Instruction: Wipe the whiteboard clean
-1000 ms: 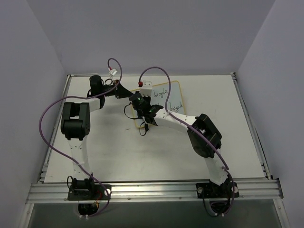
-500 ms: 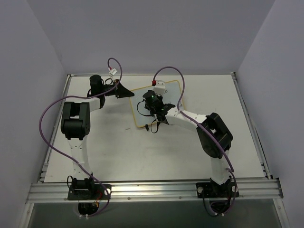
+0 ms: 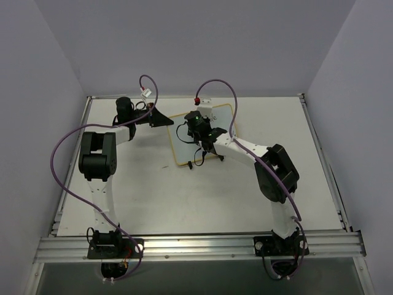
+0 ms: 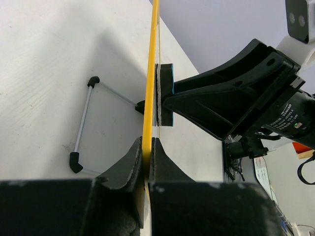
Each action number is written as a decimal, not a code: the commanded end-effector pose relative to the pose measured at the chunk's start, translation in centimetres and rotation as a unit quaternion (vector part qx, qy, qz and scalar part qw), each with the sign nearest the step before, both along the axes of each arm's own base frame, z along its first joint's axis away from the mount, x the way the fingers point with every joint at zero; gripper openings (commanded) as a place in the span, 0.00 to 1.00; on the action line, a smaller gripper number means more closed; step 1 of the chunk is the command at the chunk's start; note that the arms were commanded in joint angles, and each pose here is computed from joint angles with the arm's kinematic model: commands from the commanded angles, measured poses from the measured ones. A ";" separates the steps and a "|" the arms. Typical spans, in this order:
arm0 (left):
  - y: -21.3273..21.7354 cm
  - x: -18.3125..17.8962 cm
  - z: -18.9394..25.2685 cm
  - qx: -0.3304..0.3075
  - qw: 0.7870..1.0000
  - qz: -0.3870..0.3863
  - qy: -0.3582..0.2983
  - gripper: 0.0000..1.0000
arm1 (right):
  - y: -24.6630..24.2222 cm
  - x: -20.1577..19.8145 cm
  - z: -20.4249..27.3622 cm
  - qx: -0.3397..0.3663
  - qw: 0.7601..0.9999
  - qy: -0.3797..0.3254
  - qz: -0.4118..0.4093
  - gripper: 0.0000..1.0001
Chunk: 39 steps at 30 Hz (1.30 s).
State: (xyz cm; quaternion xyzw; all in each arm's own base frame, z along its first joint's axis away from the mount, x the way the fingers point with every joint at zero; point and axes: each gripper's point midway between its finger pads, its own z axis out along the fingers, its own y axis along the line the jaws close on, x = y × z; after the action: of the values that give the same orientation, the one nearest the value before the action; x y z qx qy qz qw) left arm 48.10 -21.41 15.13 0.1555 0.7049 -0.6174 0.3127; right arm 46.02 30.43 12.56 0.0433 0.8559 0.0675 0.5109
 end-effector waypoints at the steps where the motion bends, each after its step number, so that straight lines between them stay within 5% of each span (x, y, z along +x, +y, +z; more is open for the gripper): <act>1: -0.8 -1.7 1.4 -0.001 0.997 -0.049 -0.067 0.02 | -2.3 2.3 -0.1 -0.014 0.999 -0.015 -0.030 0.00; 17: -0.8 -1.8 1.6 -0.001 0.996 -0.051 -0.069 0.02 | -13.8 4.1 -3.3 -0.049 0.995 0.014 -0.089 0.00; 32: -0.7 -1.8 1.4 -0.001 0.996 -0.053 -0.067 0.02 | 1.3 1.8 2.4 0.009 0.998 -0.022 0.065 0.00; 39: -0.7 -1.9 1.6 0.000 0.996 -0.052 -0.068 0.02 | 0.9 2.3 0.8 -0.012 0.999 -0.011 0.048 0.00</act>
State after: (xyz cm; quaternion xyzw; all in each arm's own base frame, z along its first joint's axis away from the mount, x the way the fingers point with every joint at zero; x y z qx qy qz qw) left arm 47.86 -21.50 15.14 0.1595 0.7033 -0.6198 0.3095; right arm 46.91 33.72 14.26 -0.0197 0.8446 0.1096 0.5236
